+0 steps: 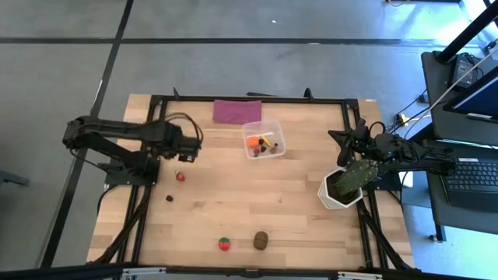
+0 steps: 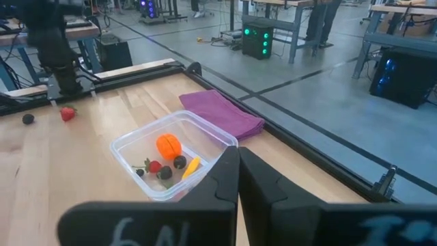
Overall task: Pick and placing Produce into tupperware
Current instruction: Put the top red strawberry into the transparent bin
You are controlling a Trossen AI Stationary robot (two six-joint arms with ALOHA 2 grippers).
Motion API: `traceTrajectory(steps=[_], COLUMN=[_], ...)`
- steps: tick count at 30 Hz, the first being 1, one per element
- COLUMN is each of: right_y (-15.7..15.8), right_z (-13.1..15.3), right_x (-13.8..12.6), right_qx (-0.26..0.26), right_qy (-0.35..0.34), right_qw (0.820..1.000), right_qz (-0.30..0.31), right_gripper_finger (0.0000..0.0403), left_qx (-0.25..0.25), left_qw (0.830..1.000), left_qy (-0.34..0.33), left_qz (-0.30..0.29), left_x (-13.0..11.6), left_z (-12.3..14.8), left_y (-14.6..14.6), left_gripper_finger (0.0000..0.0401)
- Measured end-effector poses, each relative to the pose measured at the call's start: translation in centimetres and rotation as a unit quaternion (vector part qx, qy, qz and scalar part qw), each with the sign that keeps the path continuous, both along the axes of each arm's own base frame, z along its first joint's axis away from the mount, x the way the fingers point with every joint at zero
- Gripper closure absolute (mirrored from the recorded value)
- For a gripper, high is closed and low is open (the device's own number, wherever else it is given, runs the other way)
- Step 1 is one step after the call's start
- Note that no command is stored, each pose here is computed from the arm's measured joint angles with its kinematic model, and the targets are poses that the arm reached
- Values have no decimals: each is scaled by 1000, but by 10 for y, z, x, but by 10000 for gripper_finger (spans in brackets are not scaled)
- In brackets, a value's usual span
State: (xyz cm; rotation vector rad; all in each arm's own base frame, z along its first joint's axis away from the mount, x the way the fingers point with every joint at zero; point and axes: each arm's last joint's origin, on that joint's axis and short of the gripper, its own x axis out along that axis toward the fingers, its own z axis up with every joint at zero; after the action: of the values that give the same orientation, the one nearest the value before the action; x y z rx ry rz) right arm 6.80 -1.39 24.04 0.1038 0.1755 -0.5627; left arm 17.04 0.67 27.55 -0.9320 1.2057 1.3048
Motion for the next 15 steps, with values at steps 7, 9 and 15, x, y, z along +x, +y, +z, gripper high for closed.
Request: traceTrajectory(steps=[7, 9, 15], right_y=[0, 0, 0], right_z=[0, 0, 0], right_x=[0, 0, 0], right_qx=[0, -1, -2], right_qy=[0, 1, 2], right_qw=[1000, 1000, 1000], right_qz=[0, 0, 1], right_gripper_finger=[394, 394, 394], left_qx=[-41, -65, -89], left_qw=[998, 995, 992], left_qy=[-30, -50, -33], left_qz=[37, 48, 79], left_x=[1, 3, -8], left_z=[-64, -77, -102], left_y=[-8, -10, -16], left_gripper_finger=[132, 132, 132])
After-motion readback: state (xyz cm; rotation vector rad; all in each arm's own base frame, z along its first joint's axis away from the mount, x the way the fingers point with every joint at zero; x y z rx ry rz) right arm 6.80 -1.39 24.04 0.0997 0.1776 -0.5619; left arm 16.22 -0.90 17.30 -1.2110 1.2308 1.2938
